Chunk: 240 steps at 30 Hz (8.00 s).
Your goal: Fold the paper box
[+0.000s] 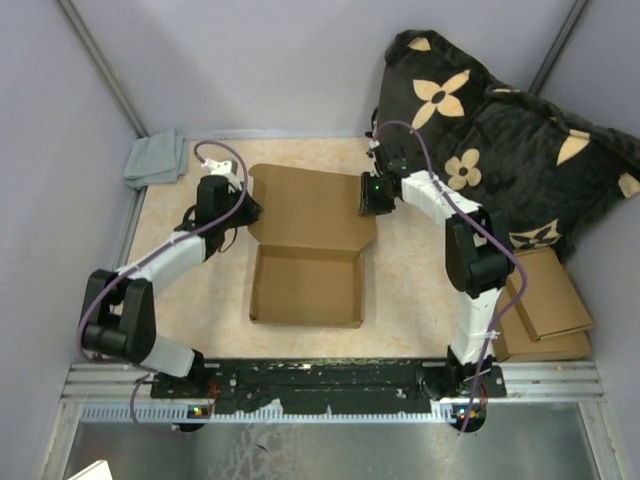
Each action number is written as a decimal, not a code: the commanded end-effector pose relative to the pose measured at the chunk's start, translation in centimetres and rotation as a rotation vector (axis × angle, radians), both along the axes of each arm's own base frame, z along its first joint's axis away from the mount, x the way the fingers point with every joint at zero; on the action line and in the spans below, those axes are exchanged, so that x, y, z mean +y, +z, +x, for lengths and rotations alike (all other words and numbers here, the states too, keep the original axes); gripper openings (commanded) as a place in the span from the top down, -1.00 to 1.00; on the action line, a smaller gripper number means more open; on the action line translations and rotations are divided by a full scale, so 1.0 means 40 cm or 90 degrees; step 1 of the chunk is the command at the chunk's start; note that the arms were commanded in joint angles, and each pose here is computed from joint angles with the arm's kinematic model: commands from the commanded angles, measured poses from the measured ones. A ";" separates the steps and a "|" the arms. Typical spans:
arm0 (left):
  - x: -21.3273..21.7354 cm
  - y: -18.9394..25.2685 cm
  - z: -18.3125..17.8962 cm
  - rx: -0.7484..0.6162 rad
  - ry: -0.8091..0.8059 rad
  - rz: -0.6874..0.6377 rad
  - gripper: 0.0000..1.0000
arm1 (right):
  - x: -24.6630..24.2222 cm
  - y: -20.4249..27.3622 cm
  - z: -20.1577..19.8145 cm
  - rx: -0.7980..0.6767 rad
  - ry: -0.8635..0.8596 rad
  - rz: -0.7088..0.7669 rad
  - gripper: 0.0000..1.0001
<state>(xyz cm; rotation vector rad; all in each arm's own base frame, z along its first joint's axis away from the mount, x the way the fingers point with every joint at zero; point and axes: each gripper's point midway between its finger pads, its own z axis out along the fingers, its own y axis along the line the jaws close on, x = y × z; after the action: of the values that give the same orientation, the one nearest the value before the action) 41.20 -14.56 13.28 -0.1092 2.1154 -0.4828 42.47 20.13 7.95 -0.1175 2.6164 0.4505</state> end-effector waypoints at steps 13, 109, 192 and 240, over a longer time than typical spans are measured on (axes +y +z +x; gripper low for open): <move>-0.020 0.218 -0.047 -0.285 -0.027 -0.022 1.00 | -0.018 0.263 0.041 -0.137 0.034 0.017 0.42; -0.076 0.406 -0.083 -0.236 -0.206 0.073 1.00 | -0.027 0.435 -0.051 -0.265 0.098 0.063 0.93; -0.101 0.356 -0.018 -0.277 -0.137 0.029 0.76 | 0.100 0.511 0.039 -0.655 -0.022 -0.003 0.95; -0.105 0.209 -0.266 -0.151 -0.164 -0.013 0.64 | 0.204 0.335 -0.214 -0.367 -0.074 0.265 0.84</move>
<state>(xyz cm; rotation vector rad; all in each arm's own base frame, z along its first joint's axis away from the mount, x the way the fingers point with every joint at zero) 31.76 -16.73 20.93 0.1256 1.9043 -0.5481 36.29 23.62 21.32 0.1075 1.8428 0.5702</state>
